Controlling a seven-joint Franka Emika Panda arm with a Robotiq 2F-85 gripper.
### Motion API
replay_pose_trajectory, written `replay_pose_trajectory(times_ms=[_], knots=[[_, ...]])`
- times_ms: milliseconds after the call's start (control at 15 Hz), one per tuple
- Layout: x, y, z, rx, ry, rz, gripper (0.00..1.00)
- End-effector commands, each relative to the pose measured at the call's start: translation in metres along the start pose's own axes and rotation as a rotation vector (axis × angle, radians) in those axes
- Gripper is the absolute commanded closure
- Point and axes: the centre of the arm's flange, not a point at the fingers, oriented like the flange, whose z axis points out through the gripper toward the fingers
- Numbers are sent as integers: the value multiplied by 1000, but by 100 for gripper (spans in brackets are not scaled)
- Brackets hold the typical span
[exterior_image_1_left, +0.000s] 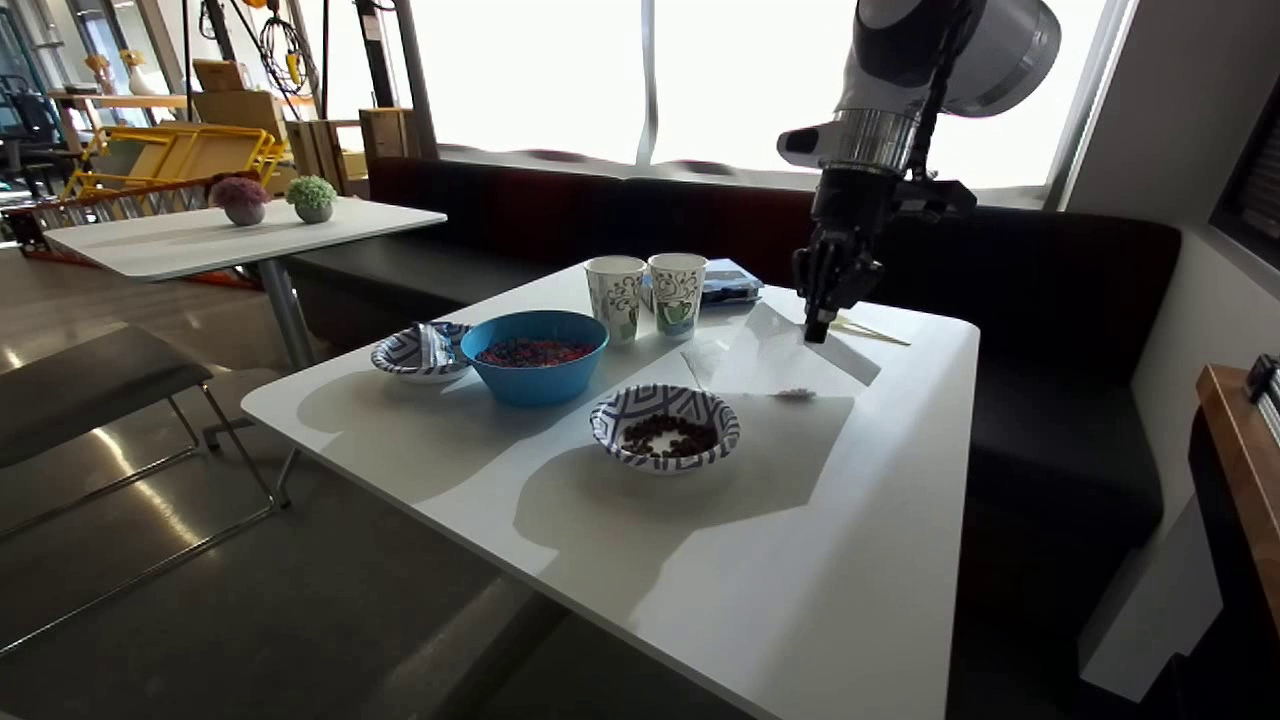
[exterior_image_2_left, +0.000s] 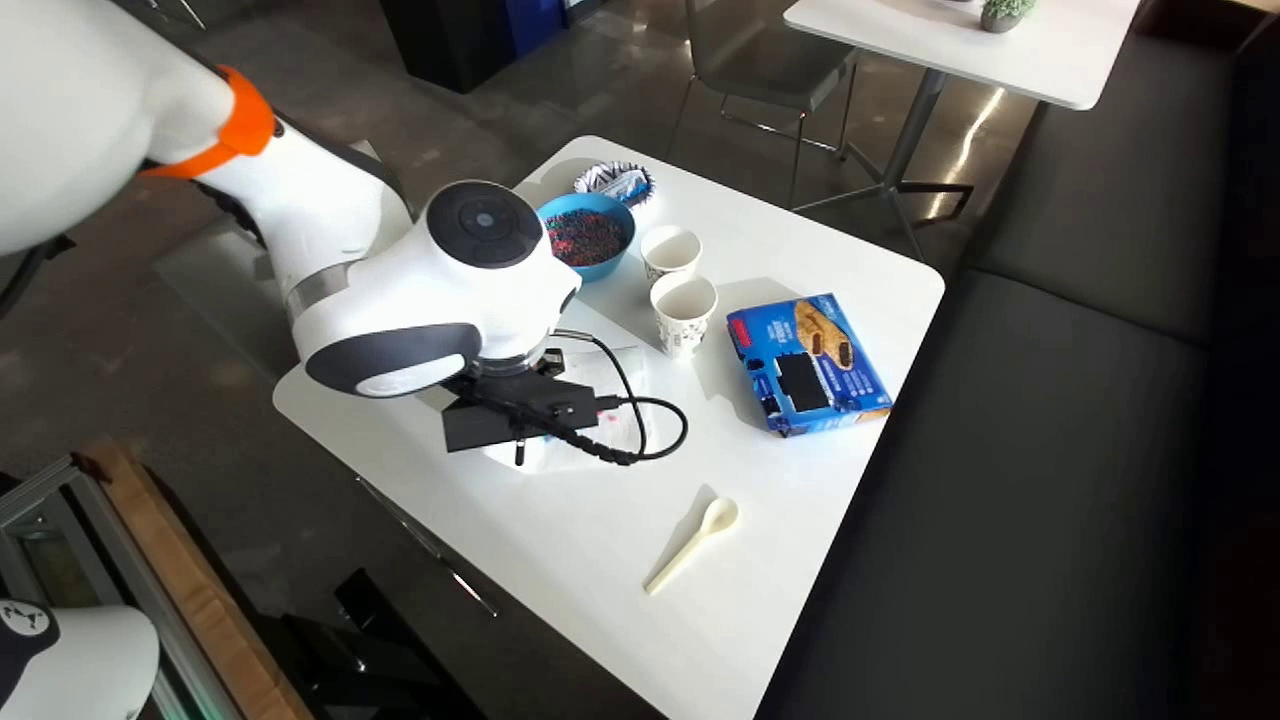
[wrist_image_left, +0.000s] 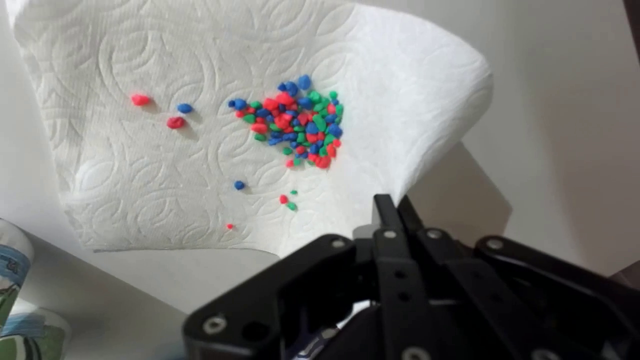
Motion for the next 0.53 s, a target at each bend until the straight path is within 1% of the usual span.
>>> replay_pose_trajectory(times_ms=[0,267,400,467], knots=[[-13,25,-14,73,23,-10,100],[-22,54,-15,137,6,-52,100],[-24,67,-11,165,-24,-86,100],[-24,73,-7,161,-50,-98,100]])
